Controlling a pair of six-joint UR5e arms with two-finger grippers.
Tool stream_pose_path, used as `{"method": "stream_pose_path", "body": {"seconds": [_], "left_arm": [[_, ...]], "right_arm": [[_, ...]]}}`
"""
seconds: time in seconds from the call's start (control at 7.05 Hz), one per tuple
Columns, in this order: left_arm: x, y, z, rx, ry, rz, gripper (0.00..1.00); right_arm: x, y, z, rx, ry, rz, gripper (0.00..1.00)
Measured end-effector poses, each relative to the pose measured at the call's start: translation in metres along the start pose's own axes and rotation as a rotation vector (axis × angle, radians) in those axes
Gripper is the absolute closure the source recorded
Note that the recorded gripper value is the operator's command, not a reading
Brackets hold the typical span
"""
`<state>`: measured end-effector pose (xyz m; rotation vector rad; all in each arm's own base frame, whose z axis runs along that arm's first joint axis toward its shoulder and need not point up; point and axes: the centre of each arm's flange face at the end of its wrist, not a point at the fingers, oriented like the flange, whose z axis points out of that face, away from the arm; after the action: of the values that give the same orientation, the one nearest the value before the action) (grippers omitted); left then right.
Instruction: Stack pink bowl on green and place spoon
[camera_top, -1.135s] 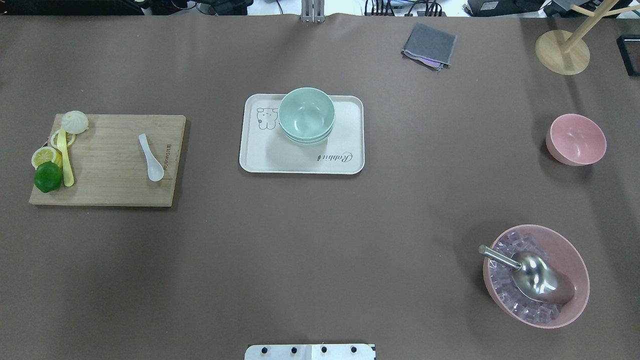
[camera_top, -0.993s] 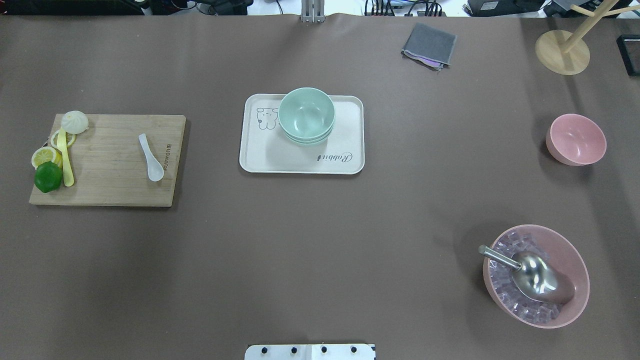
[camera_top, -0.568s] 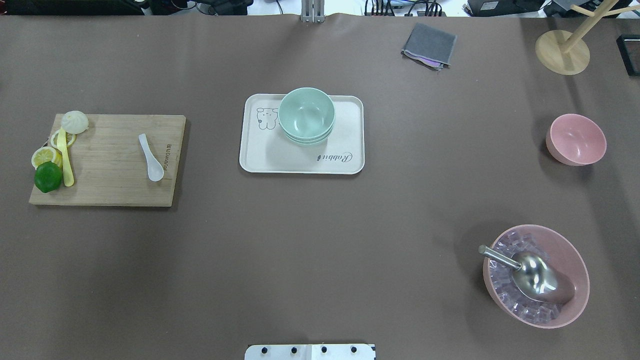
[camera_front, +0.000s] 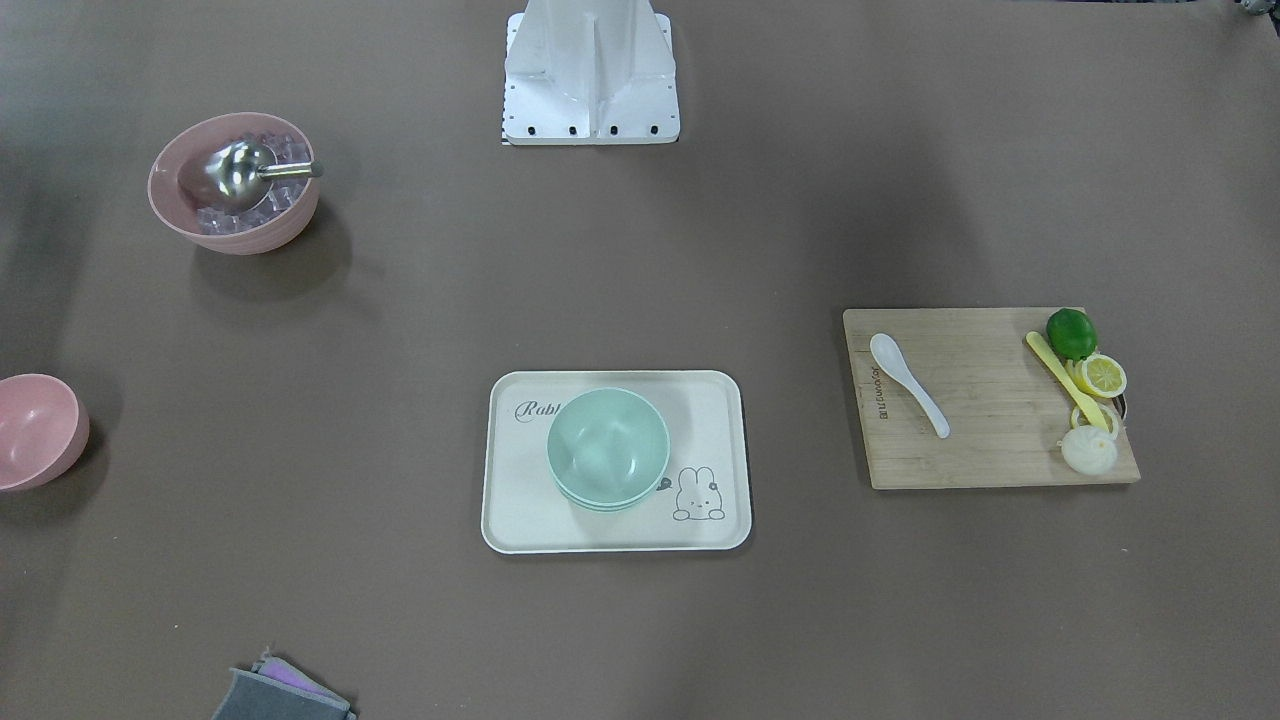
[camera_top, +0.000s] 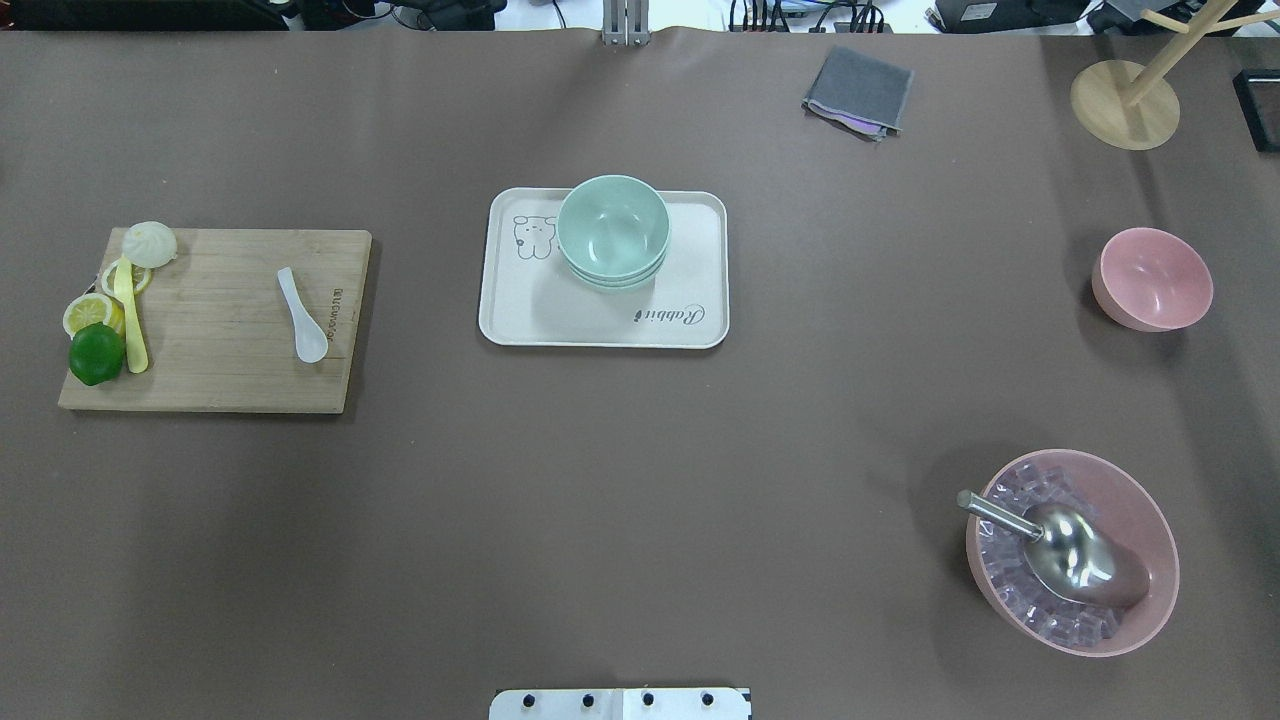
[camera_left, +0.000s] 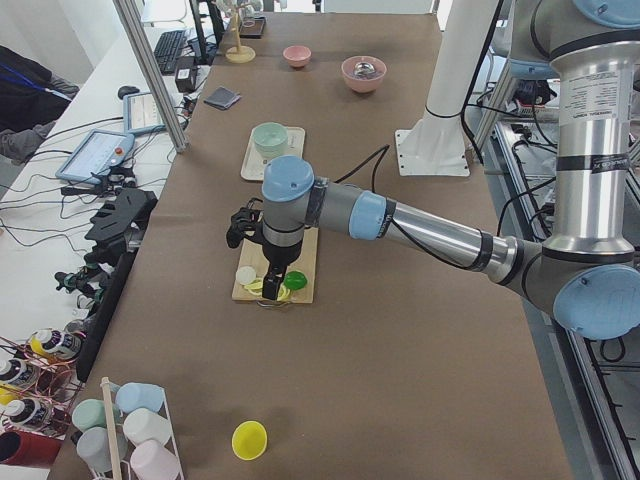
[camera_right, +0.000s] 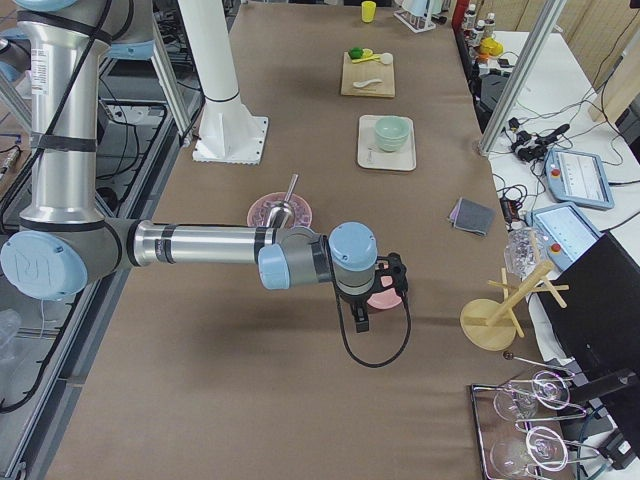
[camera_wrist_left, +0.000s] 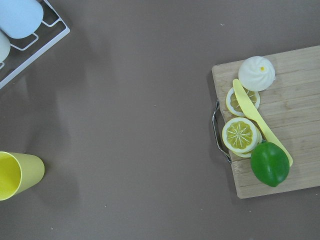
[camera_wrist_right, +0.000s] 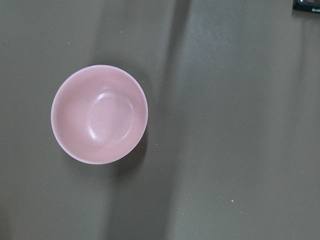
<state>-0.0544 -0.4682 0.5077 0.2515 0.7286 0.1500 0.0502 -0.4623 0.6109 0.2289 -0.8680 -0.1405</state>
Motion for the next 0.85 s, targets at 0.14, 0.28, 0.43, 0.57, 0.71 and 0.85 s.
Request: {"method": "stream_pose_path", "body": {"seconds": [0.14, 0.28, 0.43, 0.57, 0.71, 0.85], "left_arm": [[0.007, -0.014, -0.008, 0.047, -0.003, 0.041, 0.02], [0.010, -0.028, -0.013, 0.120, -0.010, 0.102, 0.02], [0.008, -0.039, -0.012, 0.177, -0.013, 0.145, 0.02], [0.006, -0.046, -0.008, 0.201, -0.008, 0.155, 0.02], [0.004, -0.049, -0.006, 0.212, -0.003, 0.157, 0.02], [0.004, -0.049, -0.005, 0.220, 0.000, 0.160, 0.02]], "right_arm": [[-0.011, -0.004, -0.012, 0.037, -0.002, -0.025, 0.00], [-0.022, -0.009, -0.022, 0.079, -0.004, -0.050, 0.00], [-0.031, -0.015, -0.030, 0.117, -0.005, -0.059, 0.00], [-0.035, -0.018, -0.034, 0.142, -0.006, -0.058, 0.00], [-0.034, -0.019, -0.032, 0.151, -0.009, -0.048, 0.00], [-0.032, -0.021, -0.022, 0.141, -0.012, -0.038, 0.00]]}}
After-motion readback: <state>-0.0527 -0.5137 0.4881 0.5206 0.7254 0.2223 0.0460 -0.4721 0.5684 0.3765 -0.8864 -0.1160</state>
